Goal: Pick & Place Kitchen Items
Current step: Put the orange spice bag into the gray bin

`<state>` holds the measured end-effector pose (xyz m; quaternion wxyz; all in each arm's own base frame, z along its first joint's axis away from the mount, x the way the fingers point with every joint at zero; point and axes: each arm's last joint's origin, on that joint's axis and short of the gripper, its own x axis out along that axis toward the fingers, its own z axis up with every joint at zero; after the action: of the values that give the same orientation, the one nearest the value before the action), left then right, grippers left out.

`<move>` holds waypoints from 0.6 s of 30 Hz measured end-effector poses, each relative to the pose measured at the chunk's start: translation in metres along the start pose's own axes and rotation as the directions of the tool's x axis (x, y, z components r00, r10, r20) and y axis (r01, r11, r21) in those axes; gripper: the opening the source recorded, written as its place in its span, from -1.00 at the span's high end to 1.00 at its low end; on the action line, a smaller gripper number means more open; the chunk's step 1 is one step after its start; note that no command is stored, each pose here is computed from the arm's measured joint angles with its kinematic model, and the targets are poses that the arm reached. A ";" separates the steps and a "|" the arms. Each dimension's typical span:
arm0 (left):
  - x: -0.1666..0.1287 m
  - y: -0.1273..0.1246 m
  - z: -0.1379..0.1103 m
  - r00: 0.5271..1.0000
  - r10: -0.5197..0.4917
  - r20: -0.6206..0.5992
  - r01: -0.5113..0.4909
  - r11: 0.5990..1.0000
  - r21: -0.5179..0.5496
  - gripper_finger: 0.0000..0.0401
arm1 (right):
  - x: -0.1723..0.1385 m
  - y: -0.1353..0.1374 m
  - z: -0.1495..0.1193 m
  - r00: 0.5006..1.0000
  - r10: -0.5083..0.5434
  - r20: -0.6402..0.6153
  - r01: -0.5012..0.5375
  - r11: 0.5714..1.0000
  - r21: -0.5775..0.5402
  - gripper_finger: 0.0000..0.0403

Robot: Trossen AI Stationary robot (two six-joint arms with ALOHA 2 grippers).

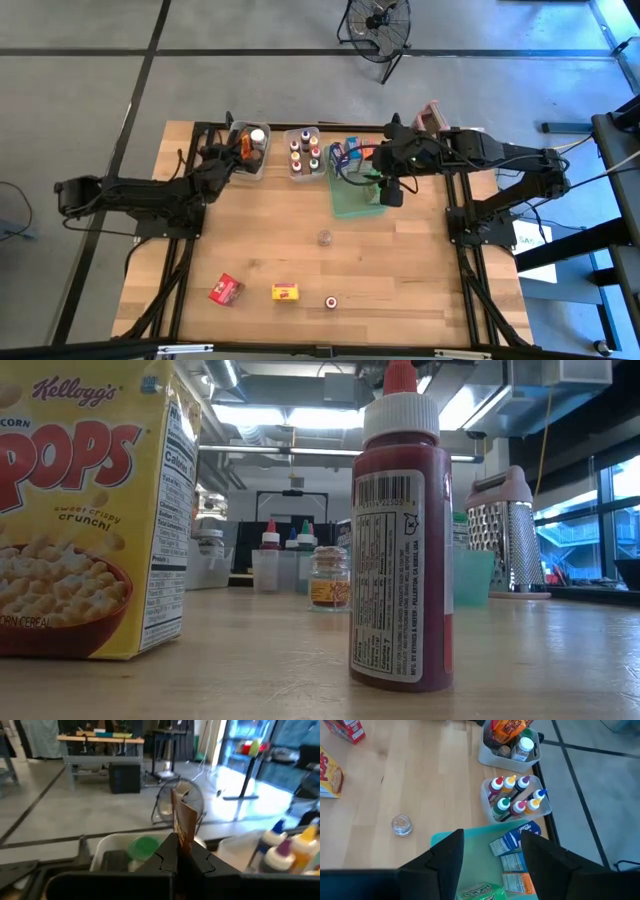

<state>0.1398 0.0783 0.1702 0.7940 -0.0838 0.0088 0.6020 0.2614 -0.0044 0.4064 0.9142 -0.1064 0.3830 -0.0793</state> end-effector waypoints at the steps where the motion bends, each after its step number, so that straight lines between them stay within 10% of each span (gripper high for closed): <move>1: 0.000 0.001 -0.002 1.000 0.010 -0.011 -0.010 1.000 0.011 0.99 | 0.000 -0.001 0.000 1.000 -0.001 -0.001 0.001 1.000 -0.003 0.01; 18: 0.009 0.007 -0.012 0.994 0.080 -0.068 -0.071 0.989 0.131 0.99 | 0.001 -0.003 -0.001 1.000 -0.006 -0.007 0.006 1.000 -0.002 0.01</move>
<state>0.1365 0.0866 0.1565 0.7736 -0.0542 0.0795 0.6264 0.2610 -0.0072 0.4061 0.9124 -0.1081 0.3861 -0.0820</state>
